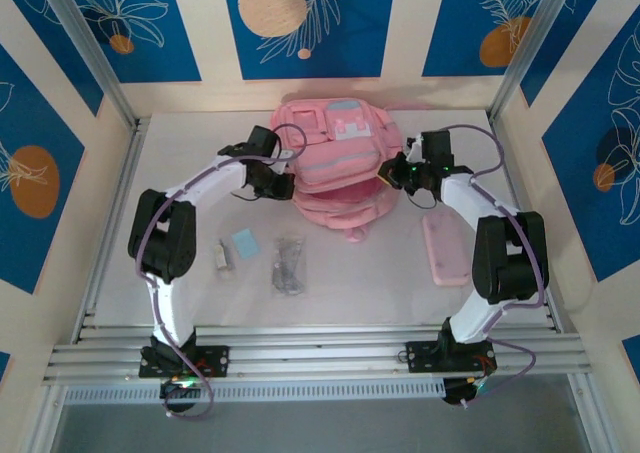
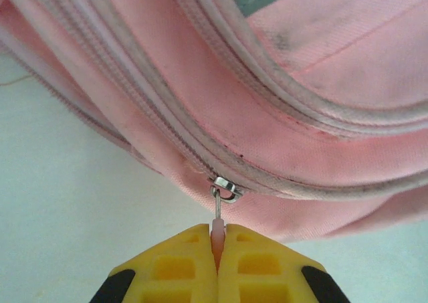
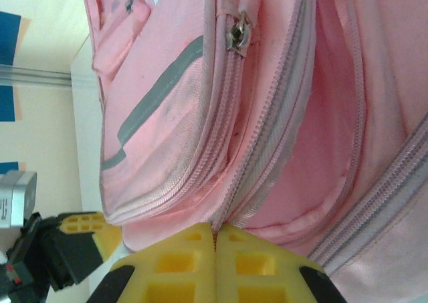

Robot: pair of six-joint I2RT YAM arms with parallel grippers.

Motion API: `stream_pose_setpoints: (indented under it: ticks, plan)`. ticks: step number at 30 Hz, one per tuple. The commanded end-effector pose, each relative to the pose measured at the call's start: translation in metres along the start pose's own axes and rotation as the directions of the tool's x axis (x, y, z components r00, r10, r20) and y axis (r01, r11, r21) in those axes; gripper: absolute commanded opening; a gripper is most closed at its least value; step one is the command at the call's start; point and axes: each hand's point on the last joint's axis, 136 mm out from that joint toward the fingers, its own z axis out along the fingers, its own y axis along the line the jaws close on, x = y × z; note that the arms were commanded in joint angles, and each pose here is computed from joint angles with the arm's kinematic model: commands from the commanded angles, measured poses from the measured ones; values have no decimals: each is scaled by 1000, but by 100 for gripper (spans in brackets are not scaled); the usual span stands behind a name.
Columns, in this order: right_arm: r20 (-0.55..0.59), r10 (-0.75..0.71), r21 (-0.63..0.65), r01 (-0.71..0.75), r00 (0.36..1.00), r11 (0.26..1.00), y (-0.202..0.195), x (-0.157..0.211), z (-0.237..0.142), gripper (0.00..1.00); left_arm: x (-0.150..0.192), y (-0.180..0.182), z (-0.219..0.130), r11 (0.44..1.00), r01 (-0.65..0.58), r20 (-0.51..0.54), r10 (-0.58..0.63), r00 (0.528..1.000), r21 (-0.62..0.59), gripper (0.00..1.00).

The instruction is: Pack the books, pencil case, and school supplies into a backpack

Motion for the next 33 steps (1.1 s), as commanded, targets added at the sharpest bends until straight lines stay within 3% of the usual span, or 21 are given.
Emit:
stream_pose_setpoints:
  ticks: [1,2,5,8,13,21,25,28,29,30,31,32,33]
  plan:
    - [91,-5,-9,6,996,1000,5,-42,-12,0,5,-56,-22,991,-43,12,42,999,126,0]
    - [92,14,-22,-12,996,1000,8,-46,-14,3,1,-75,-28,984,-59,38,53,998,167,0]
    - [83,41,-67,-35,996,997,22,-42,-19,34,-15,-116,-40,962,-83,110,56,992,260,0]
    - [46,79,-96,-74,996,993,27,-21,-22,52,-36,-137,-46,949,-95,173,44,984,302,0]
    - [-17,151,-118,-152,988,981,22,27,-20,65,-63,-154,-51,931,-94,238,8,971,352,0]
    - [-21,150,-126,-151,989,980,34,55,-28,70,-56,-161,-45,925,-104,213,26,977,365,0]
    - [-6,157,-155,-156,988,976,40,42,-7,67,-42,-169,-45,917,-128,196,57,979,378,0]
    - [-16,169,-172,-170,985,970,46,32,14,59,-32,-169,-44,913,-128,181,61,982,386,0]
    - [-12,171,-174,-170,985,970,46,29,20,46,-29,-168,-44,916,-131,180,66,981,380,0]
    - [-2,170,-178,-168,985,970,47,25,23,22,-26,-164,-41,920,-131,173,71,982,370,0]
    - [2,169,-181,-166,986,969,48,24,24,7,-25,-161,-39,924,-136,171,78,982,357,0]
    - [12,166,-182,-161,986,970,48,21,24,0,-22,-154,-36,933,-138,164,87,983,332,0]
    - [24,157,-184,-151,987,971,50,20,21,0,-20,-142,-31,949,-136,159,93,983,284,0]
